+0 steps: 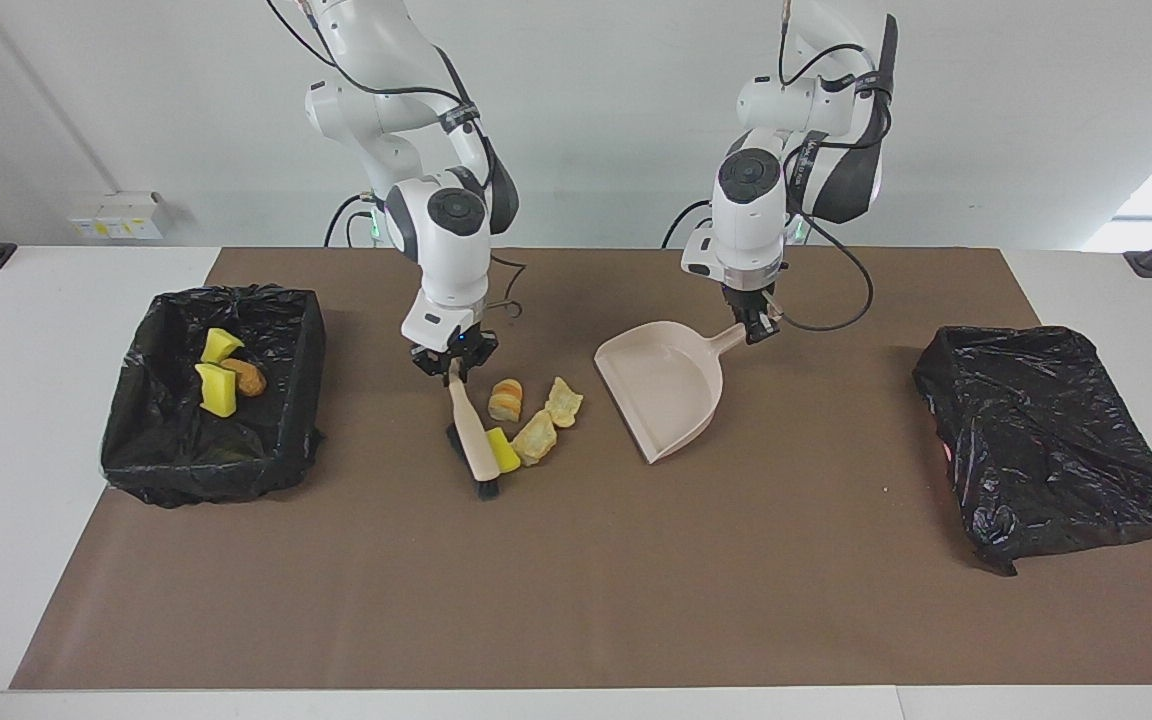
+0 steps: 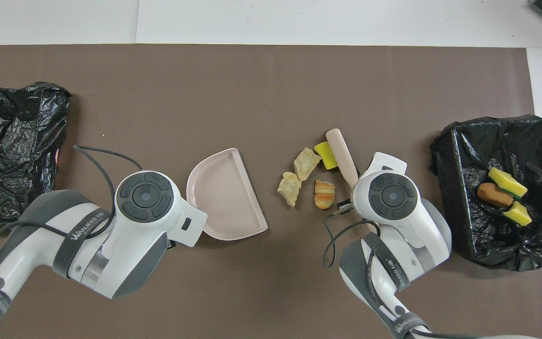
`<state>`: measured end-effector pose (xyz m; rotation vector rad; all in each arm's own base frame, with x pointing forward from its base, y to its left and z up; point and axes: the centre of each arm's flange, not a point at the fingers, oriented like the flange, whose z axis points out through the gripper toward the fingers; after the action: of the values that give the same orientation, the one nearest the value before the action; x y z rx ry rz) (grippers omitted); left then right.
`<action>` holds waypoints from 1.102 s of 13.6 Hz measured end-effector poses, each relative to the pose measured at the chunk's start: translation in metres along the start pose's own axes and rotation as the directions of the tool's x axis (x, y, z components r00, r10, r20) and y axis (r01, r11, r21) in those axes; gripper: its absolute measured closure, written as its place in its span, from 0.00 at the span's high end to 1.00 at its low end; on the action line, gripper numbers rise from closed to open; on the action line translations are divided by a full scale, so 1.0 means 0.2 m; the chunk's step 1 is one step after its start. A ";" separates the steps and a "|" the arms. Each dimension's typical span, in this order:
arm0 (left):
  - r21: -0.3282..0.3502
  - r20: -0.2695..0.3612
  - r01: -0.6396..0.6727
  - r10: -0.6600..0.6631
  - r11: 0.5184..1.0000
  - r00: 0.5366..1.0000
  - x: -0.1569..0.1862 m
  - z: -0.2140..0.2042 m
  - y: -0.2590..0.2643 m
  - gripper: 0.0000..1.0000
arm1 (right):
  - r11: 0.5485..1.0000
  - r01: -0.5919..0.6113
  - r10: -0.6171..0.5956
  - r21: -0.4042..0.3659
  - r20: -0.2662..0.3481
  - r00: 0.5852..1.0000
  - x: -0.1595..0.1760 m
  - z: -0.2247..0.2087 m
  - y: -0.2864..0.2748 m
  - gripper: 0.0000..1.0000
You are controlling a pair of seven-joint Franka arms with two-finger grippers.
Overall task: Sweep and dump trash in bin
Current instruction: 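Sweep the remaining scraps into the dustpan with the right gripper's brush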
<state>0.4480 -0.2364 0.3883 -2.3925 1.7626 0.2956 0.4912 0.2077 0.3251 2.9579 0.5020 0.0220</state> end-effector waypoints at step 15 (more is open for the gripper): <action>-0.011 -0.027 0.050 -0.050 0.999 0.998 0.01 0.05 0.01 0.32 | 0.856 -0.245 0.176 0.455 0.189 0.966 0.06 -0.32 -0.83 0.26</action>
<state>0.4452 -0.2368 0.3789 -2.4550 1.7139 0.2683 0.4461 0.3759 0.3655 3.4467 0.1729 -0.3350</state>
